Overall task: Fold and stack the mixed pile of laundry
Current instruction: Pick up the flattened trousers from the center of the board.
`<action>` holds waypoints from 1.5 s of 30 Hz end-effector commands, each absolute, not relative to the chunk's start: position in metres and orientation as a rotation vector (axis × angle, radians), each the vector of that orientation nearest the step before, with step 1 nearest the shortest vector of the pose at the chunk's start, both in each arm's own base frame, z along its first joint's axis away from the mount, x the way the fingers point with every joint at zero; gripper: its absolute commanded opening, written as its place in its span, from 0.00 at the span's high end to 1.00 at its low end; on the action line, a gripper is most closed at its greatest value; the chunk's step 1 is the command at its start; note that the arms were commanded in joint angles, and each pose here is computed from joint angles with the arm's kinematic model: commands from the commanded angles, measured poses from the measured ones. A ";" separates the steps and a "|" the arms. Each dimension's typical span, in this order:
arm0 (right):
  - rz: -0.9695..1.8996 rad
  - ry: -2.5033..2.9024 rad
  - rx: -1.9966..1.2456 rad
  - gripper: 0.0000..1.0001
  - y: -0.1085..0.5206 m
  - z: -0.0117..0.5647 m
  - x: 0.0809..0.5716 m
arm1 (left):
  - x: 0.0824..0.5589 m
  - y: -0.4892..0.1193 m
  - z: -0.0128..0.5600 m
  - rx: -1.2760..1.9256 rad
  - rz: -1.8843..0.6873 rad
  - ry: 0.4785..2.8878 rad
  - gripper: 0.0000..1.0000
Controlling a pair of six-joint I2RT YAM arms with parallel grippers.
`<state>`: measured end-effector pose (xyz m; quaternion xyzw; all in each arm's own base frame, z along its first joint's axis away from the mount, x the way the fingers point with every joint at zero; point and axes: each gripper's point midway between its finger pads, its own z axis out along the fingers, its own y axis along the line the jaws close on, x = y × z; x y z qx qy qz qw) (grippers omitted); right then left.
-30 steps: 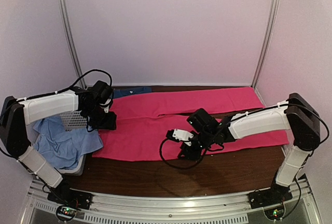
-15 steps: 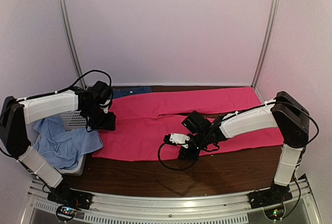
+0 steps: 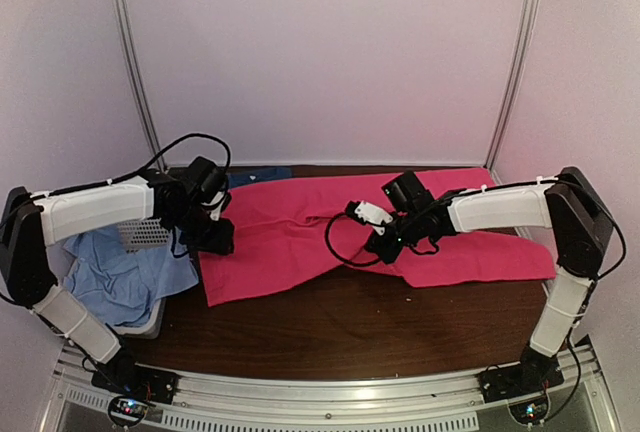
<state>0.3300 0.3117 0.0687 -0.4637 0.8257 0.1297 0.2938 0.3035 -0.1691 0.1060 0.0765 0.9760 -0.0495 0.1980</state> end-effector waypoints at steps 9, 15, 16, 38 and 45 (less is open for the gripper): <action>0.320 2.266 -1.039 1.00 0.281 0.060 0.380 | 0.248 -0.199 0.078 0.338 -0.246 2.762 0.57; 0.348 2.255 -1.036 1.00 0.284 0.065 0.378 | 0.221 -0.185 0.055 0.293 -0.221 2.816 0.58; 0.350 2.252 -1.037 1.00 0.285 0.066 0.378 | 0.218 -0.181 0.052 0.275 -0.209 2.826 0.57; 0.369 2.246 -1.049 1.00 0.285 0.071 0.370 | 0.207 -0.176 0.001 -0.007 -0.253 2.874 0.81; 0.327 2.220 -1.101 1.00 0.295 0.087 0.349 | 0.228 -0.164 0.067 -0.002 -0.178 2.722 1.00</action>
